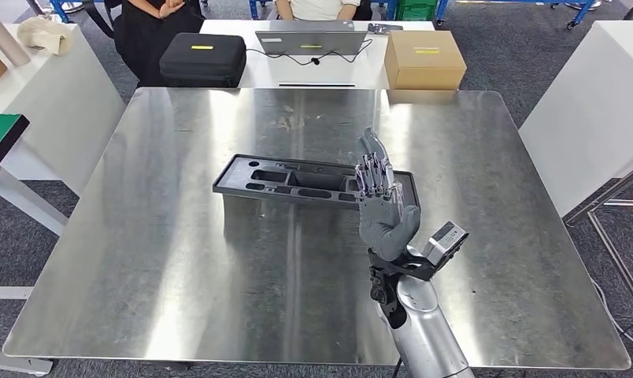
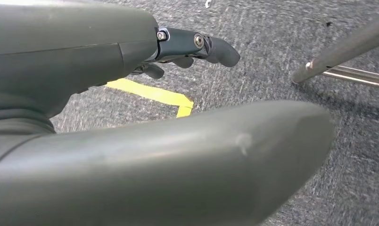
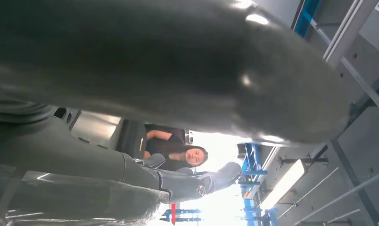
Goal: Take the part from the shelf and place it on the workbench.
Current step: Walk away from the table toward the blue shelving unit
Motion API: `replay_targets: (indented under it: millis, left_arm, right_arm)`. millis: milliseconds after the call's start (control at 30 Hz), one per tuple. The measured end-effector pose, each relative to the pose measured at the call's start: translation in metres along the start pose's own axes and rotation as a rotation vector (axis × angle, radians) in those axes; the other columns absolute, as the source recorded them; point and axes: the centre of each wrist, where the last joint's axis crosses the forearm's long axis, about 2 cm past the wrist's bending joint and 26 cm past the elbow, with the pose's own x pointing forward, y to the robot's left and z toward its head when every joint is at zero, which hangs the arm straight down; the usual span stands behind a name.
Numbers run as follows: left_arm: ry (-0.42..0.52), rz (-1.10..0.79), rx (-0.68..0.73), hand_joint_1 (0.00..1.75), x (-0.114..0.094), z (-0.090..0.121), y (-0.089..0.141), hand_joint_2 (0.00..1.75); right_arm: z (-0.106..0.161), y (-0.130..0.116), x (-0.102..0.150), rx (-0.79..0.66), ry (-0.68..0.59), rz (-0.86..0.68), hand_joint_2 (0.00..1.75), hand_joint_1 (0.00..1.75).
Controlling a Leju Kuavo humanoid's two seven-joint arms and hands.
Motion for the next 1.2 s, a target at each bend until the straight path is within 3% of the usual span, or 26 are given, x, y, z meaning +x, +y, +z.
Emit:
replay_targets:
  millis: [1200]
  left_arm:
    - [-0.009,0.0,0.0,0.0,0.0,0.0,-0.001,0.0]
  right_arm:
    - [0.003,-0.007,-0.011,-0.015,0.025,0.029,0.0,0.0]
